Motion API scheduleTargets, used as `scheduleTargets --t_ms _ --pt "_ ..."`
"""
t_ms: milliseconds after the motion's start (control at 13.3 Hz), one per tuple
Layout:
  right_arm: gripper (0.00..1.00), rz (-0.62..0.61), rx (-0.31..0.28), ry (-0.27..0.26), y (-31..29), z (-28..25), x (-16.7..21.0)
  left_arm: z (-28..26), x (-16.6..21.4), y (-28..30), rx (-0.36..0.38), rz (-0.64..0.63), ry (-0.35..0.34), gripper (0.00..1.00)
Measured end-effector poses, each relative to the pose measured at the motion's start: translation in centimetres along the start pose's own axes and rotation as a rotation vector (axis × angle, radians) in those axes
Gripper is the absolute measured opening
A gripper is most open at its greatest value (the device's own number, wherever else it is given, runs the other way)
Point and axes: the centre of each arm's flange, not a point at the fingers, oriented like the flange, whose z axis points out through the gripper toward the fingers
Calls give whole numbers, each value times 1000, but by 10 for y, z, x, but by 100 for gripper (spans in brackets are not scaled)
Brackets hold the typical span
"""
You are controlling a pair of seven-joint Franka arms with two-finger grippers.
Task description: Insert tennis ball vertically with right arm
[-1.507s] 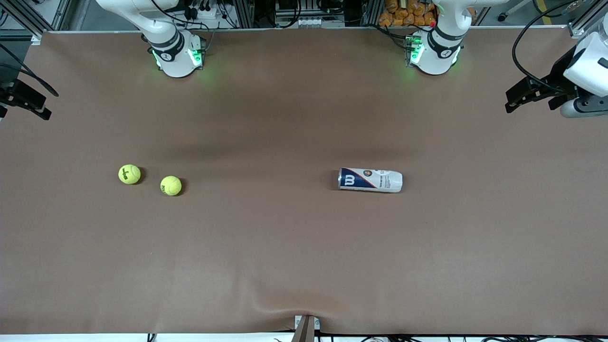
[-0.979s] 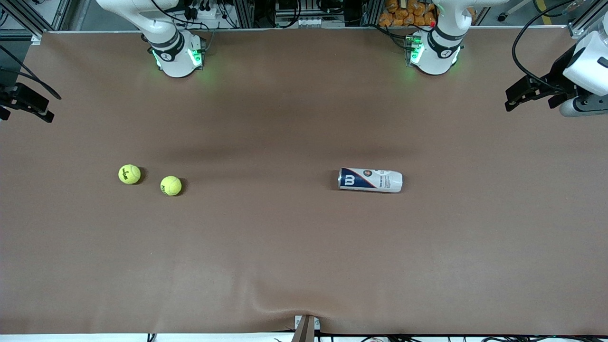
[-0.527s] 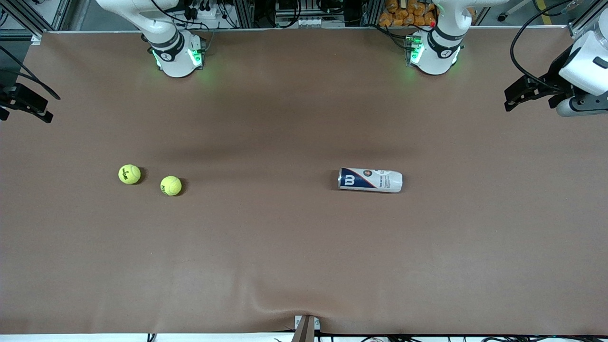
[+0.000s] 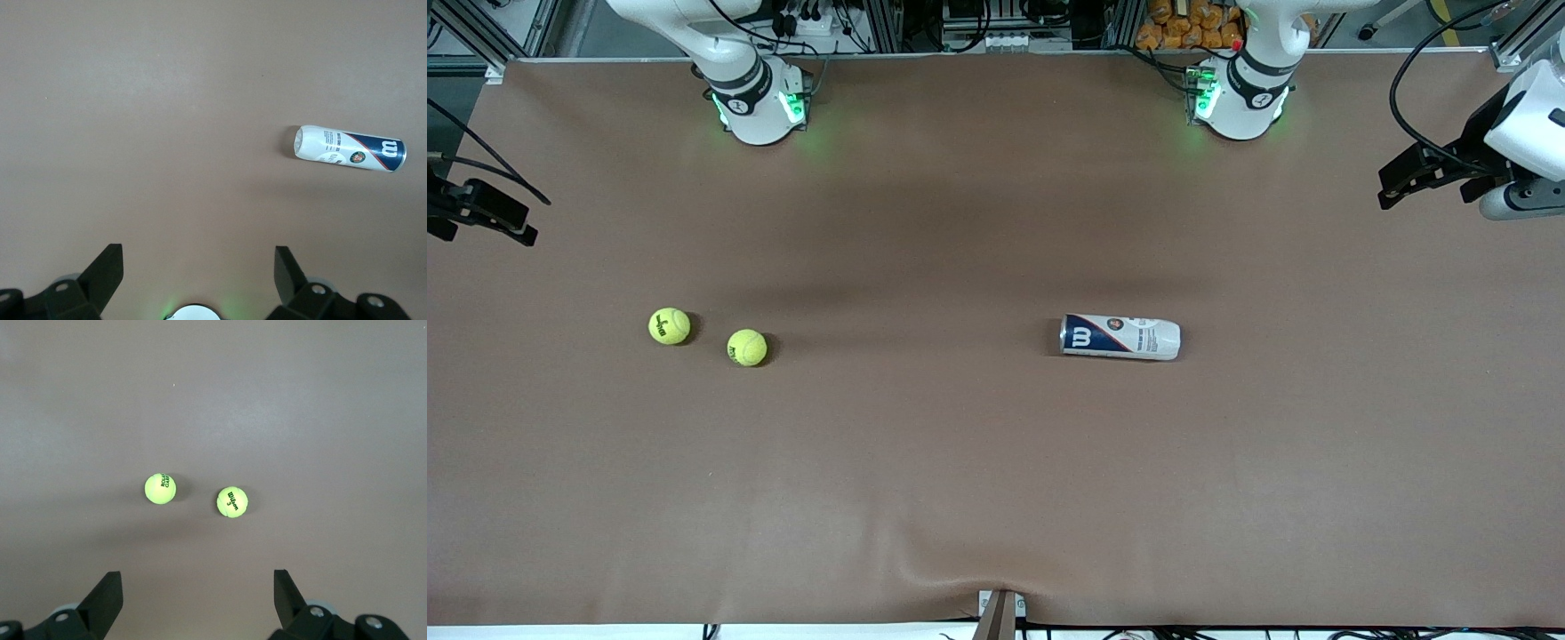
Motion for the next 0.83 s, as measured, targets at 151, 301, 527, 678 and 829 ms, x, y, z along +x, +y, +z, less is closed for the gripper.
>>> scheduleTargets --t_ms 151,301,527,678,829 --pt "100 4 0 1 2 0 0 0 0 0 0 0 0 100" --pt "100 6 1 2 3 -1 0 0 0 0 0 0 0 100" --pt "100 5 2 -6 2 4 3 0 0 0 0 0 0 100" --pt "100 5 2 -9 2 5 4 0 0 -1 0 -1 -1 100" --pt "100 5 2 -10 2 5 3 0 0 -1 0 -2 -1 100"
